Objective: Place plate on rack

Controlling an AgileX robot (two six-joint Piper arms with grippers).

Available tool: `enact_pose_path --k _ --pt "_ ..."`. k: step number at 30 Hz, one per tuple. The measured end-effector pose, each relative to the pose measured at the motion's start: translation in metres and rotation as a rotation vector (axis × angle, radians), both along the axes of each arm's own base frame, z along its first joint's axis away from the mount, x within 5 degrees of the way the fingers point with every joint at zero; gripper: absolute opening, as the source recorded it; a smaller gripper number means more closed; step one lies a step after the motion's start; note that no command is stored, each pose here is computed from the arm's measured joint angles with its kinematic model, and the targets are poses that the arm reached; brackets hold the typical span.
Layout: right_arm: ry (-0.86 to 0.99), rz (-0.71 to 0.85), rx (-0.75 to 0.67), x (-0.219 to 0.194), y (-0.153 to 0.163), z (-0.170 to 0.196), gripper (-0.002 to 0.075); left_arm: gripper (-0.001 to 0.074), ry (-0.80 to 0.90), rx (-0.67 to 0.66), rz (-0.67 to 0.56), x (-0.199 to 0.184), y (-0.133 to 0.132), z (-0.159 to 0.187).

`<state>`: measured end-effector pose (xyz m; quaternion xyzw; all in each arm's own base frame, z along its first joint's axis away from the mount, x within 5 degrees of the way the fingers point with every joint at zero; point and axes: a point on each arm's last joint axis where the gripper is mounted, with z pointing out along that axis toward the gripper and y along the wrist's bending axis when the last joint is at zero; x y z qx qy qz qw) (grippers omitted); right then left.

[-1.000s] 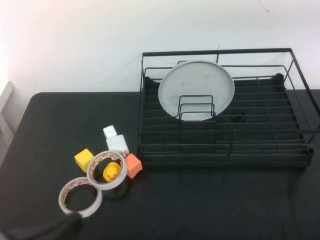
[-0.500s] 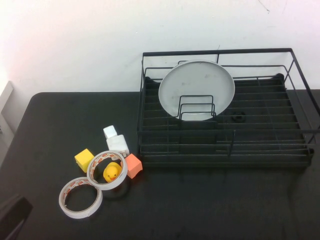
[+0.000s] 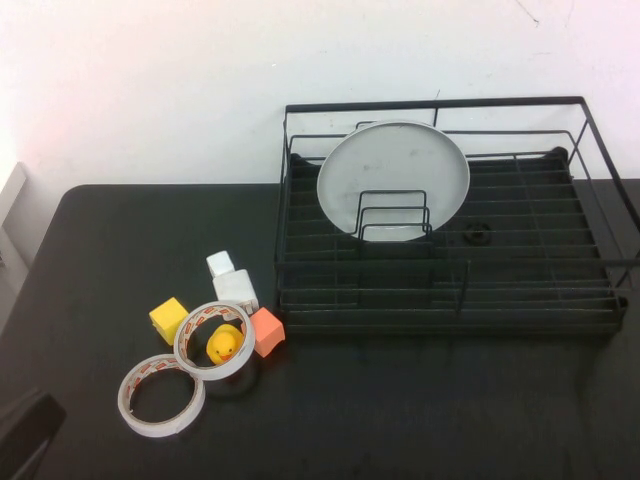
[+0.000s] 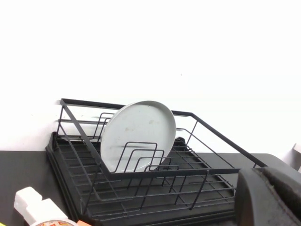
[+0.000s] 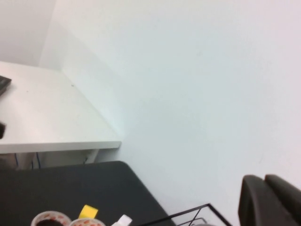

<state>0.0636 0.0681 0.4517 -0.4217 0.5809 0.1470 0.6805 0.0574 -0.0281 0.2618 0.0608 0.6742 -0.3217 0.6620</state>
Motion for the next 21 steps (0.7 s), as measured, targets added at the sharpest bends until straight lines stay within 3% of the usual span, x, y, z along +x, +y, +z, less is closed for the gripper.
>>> enact_pose_path --k 8,13,21 --pt "0.069 0.049 0.009 -0.026 0.001 -0.033 0.0009 -0.0001 -0.001 0.009 0.001 0.0 0.0 -0.001" --pt "0.227 0.126 -0.057 -0.037 0.004 -0.048 0.0009 -0.0001 0.016 0.026 0.001 0.001 -0.001 -0.009" --pt "0.272 0.086 -0.075 -0.035 0.002 -0.052 0.0009 -0.0001 0.017 0.025 0.001 0.001 -0.001 -0.009"
